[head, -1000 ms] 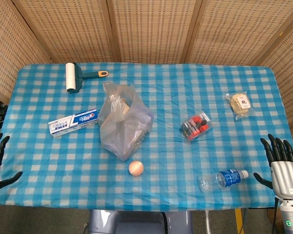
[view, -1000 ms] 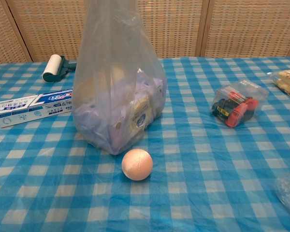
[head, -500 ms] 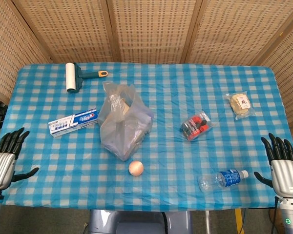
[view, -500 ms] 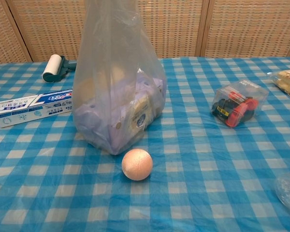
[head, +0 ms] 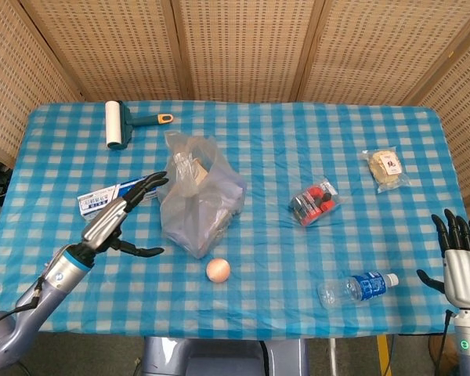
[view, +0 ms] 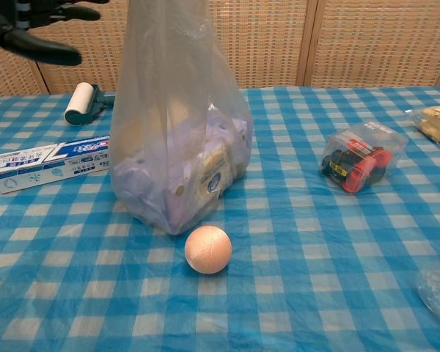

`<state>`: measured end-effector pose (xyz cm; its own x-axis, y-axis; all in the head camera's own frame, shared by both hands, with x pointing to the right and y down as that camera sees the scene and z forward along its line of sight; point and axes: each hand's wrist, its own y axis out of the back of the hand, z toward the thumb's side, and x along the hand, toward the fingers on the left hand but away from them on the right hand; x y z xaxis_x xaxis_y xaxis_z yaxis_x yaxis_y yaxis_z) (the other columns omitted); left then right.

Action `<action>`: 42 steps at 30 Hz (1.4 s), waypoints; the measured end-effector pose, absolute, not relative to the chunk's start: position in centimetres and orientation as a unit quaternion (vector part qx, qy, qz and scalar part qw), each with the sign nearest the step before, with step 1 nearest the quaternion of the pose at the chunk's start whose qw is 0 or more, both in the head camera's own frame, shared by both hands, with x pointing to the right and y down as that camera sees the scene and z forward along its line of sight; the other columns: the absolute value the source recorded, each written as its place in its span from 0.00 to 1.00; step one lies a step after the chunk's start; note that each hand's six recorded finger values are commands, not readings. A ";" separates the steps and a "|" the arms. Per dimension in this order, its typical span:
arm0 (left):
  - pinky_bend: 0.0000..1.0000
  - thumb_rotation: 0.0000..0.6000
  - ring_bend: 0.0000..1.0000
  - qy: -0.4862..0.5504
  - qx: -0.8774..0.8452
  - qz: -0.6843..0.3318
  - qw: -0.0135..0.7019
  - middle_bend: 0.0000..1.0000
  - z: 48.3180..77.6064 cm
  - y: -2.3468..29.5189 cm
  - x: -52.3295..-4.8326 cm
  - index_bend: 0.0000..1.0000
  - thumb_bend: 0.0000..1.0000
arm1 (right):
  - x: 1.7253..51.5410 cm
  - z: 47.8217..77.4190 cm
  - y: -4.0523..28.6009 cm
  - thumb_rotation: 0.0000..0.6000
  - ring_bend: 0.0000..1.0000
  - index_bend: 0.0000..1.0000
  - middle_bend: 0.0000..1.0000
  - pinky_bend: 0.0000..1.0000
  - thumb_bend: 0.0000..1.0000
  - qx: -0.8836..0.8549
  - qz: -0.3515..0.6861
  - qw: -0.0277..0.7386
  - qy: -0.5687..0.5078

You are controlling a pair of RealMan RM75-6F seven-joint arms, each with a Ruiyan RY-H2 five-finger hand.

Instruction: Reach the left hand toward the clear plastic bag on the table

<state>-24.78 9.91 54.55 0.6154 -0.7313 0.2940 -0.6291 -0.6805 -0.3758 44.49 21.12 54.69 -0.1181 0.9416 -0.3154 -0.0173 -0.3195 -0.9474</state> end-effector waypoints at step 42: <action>0.43 1.00 0.55 0.415 -0.879 -0.036 -0.234 0.64 52.9 2.2 -9.7 0.67 0.00 | 45.1 55.2 21.0 1.00 0.00 0.00 0.00 0.00 0.00 -0.527 0.625 0.387 -0.427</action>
<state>-9.71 2.24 52.93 0.6537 -0.7118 0.2571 -0.7452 -0.5463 0.3823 45.08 21.01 55.22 -0.1452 0.9338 -0.3269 -0.0338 -0.3349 -0.9417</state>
